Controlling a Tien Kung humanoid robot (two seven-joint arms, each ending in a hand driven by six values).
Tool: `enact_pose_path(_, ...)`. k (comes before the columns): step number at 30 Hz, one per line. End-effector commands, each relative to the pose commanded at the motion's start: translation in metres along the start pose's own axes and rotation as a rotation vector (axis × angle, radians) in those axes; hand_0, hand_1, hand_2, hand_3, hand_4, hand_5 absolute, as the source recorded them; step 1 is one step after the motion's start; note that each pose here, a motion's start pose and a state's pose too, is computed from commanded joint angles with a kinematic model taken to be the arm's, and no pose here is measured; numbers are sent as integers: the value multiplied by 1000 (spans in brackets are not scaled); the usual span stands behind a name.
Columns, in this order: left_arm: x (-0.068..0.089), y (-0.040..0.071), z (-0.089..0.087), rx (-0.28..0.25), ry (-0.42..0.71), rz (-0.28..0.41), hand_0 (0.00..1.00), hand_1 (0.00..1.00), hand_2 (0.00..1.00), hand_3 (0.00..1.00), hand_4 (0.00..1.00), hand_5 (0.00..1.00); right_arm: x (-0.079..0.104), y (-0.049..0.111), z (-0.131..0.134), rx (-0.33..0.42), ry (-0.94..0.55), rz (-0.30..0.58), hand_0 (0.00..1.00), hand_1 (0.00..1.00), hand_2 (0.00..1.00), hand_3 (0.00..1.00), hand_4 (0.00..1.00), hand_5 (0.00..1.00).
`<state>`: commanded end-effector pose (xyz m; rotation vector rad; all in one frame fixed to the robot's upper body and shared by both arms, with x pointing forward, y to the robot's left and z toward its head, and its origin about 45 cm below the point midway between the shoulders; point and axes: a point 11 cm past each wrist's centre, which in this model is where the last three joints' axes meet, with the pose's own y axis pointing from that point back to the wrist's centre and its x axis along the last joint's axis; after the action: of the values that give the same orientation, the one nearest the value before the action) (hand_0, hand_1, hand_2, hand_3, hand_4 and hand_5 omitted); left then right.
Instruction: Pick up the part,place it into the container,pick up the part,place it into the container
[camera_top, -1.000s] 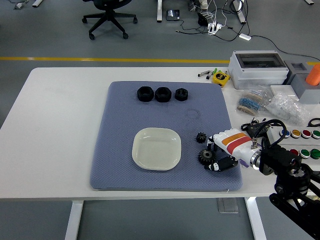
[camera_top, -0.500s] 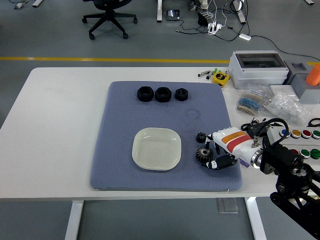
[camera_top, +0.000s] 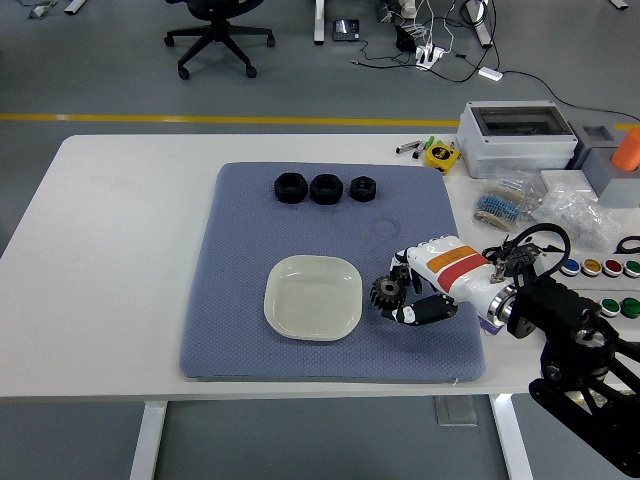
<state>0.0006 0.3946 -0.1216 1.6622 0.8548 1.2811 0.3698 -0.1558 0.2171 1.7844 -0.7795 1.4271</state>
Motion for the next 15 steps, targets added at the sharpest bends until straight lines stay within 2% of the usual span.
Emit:
enact_pose_path(7, 0, 0, -2, 3, -2, 0, 271, 433, 472, 331, 856, 735, 15, -24, -48, 122, 70, 29, 96, 162, 301, 389, 764, 461)
enact_pose_path(8, 0, 0, -2, 3, -2, 0, 272, 434, 472, 331, 856, 735, 17, -28, -54, 138, 80, 35, 92, 162, 304, 394, 817, 474)
enact_pose_path(13, 1, 0, -3, 2, -5, 2, 272, 434, 472, 331, 856, 735, 21, -43, -74, 180, 129, 78, 92, 162, 304, 394, 817, 474)
enact_pose_path(14, 1, 0, -3, 1, -6, 3, 271, 434, 470, 331, 856, 736, 22, -46, -77, 184, 136, 80, 93, 173, 316, 407, 998, 628)
enact_pose_path(15, 1, -1, -3, 0, -6, 4, 271, 434, 470, 331, 856, 736, 22, -49, -78, 184, 144, 80, 93, 173, 316, 407, 998, 628)
